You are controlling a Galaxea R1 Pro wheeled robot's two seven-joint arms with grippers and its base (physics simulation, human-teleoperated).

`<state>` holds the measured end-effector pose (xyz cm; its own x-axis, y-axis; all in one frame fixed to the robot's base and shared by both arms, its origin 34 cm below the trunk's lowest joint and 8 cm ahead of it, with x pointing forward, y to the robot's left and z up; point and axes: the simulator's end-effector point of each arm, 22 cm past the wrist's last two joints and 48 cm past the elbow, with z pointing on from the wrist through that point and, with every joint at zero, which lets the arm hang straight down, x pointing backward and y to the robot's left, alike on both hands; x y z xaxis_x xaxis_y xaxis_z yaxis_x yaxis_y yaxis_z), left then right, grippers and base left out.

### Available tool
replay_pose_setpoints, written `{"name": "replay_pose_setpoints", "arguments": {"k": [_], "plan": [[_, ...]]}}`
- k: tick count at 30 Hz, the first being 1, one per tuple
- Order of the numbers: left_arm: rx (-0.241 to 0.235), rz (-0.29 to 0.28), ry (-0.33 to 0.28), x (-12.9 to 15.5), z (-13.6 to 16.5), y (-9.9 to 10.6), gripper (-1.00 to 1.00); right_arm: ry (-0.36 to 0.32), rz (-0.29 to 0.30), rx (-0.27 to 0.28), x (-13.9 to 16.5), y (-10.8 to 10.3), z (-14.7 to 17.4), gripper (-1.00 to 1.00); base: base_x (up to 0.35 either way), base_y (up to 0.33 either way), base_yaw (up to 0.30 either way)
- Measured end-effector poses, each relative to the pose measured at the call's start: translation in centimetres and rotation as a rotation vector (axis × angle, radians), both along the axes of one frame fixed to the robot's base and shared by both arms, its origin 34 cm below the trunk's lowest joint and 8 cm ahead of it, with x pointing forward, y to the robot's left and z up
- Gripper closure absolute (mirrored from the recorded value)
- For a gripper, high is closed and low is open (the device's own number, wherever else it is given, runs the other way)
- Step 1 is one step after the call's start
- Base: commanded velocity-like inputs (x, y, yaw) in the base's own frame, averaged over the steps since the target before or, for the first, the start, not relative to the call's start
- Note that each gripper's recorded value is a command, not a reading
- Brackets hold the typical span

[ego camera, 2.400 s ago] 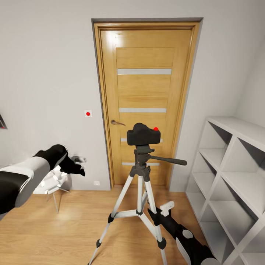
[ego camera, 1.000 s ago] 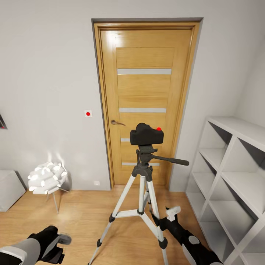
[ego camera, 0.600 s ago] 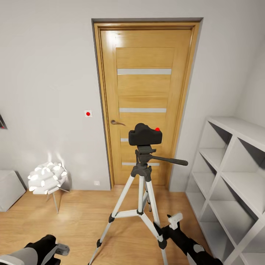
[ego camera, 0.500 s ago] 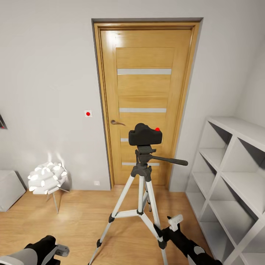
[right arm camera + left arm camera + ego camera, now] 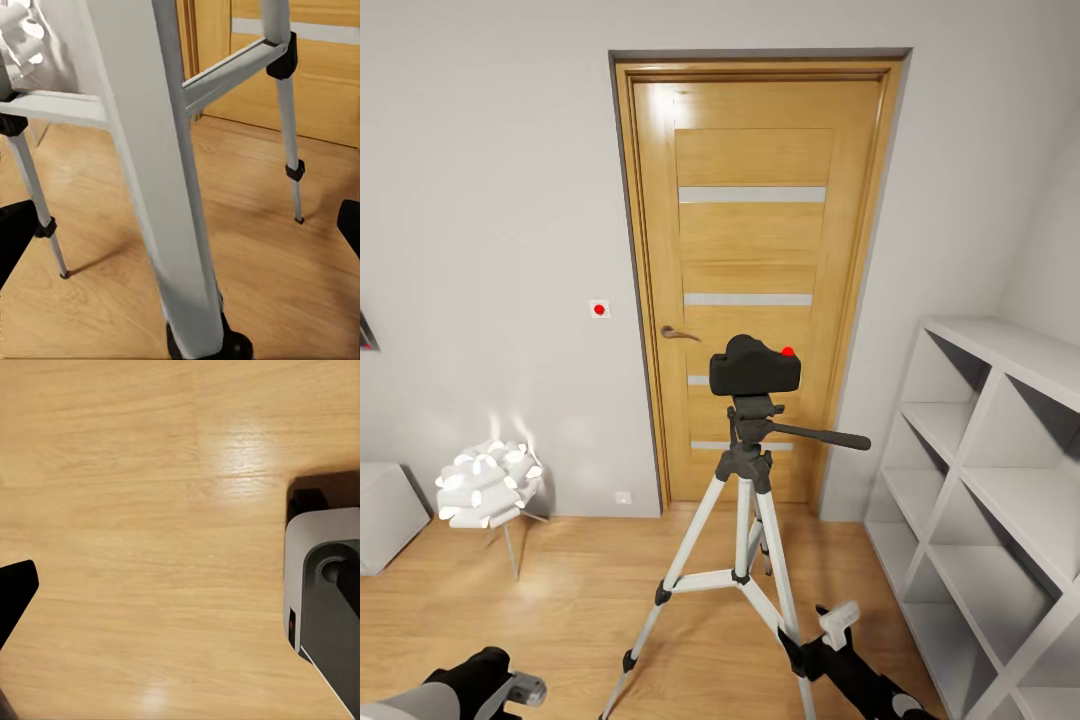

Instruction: Attach the digital camera to the camera tripod in the bedroom.

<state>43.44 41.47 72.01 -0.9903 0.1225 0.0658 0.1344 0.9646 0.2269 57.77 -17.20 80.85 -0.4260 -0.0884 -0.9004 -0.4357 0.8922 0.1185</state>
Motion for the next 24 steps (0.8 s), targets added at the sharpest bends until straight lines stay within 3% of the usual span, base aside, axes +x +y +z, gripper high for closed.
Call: {"name": "replay_pose_setpoints", "arguments": {"k": [12,24], "plan": [[-0.003,-0.002,0.008,-0.5,-0.3,-0.3,-1.00,0.074,-0.001,0.002,-3.6,-0.2,-2.8,-1.00,0.000,0.000,0.000],[-0.029,-0.016,0.040,-2.5,-1.5,-2.5,-1.00,0.079,-0.021,-0.032,-6.2,-3.2,-4.1,-1.00,0.000,0.000,0.000]]}}
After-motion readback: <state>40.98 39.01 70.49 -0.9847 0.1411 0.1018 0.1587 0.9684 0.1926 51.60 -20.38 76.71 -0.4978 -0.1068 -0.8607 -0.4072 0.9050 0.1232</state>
